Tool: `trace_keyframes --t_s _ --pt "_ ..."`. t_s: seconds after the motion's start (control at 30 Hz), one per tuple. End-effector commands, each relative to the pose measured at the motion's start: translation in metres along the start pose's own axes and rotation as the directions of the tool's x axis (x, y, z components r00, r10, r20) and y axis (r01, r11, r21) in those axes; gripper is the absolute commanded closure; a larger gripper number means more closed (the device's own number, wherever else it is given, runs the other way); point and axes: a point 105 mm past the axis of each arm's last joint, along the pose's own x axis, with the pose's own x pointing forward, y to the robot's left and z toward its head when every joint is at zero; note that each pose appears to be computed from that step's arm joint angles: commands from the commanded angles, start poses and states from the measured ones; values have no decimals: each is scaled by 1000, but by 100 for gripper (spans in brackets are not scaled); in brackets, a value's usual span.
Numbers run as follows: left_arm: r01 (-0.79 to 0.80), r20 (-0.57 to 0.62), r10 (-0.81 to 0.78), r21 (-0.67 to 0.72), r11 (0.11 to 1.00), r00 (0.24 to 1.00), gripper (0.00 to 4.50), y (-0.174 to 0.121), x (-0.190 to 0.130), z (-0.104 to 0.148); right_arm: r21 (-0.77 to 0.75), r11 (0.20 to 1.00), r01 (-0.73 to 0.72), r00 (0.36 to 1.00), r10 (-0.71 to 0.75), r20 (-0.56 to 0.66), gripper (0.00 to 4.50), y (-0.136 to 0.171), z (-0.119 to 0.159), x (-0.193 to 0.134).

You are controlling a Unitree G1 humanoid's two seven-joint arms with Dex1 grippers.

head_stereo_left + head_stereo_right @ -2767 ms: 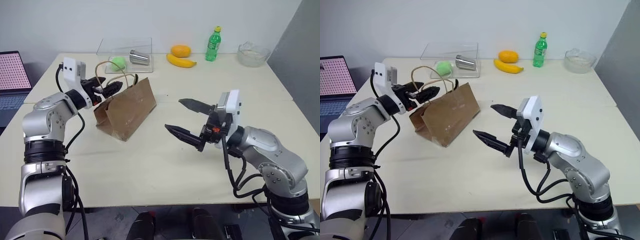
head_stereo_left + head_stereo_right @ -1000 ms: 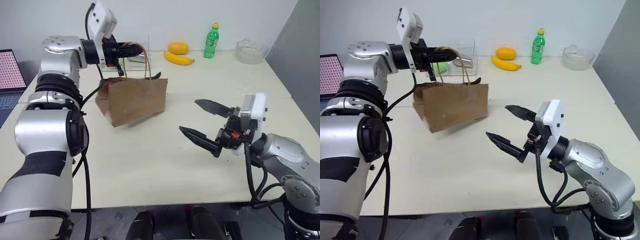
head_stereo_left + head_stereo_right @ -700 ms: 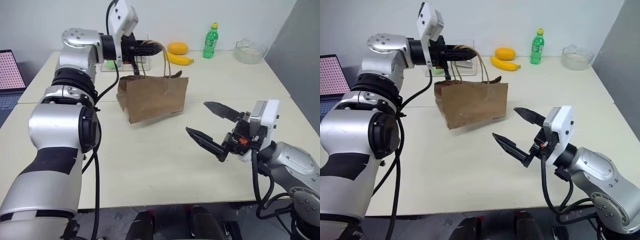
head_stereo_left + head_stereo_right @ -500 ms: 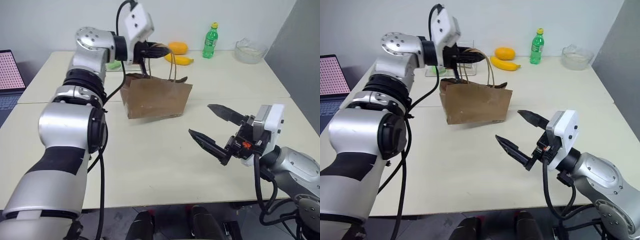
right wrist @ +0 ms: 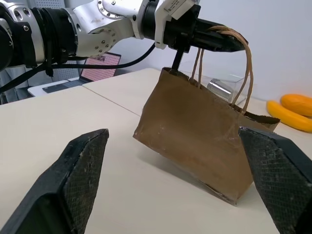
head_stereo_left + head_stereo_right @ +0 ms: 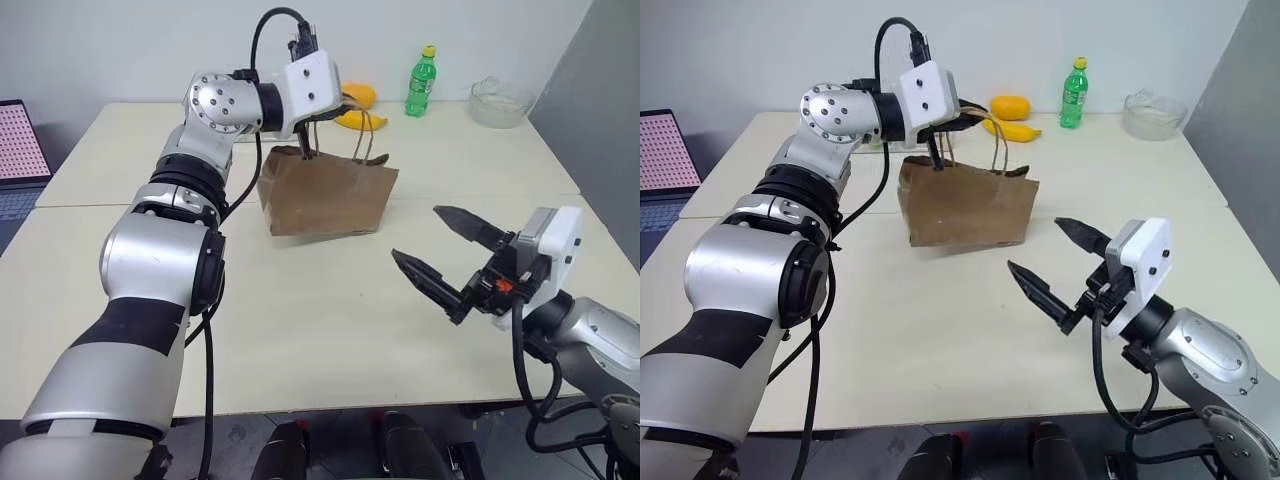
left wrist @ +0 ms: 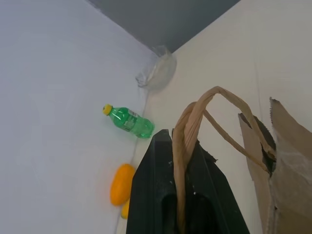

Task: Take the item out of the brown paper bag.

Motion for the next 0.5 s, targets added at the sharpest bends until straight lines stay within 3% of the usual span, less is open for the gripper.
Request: trace_keyframes --t_s 0.03,0.3,0.5 --pt "-91 68 87 56 994 994 448 21 -1 21 -66 997 -35 997 39 73 0 15 21 -4" --pt "-179 148 162 113 977 976 448 24 6 38 -57 998 -21 998 25 65 0 12 21 -6" --pt "-155 127 143 95 983 982 448 14 12 31 -56 998 -13 998 16 60 0 11 21 -8"
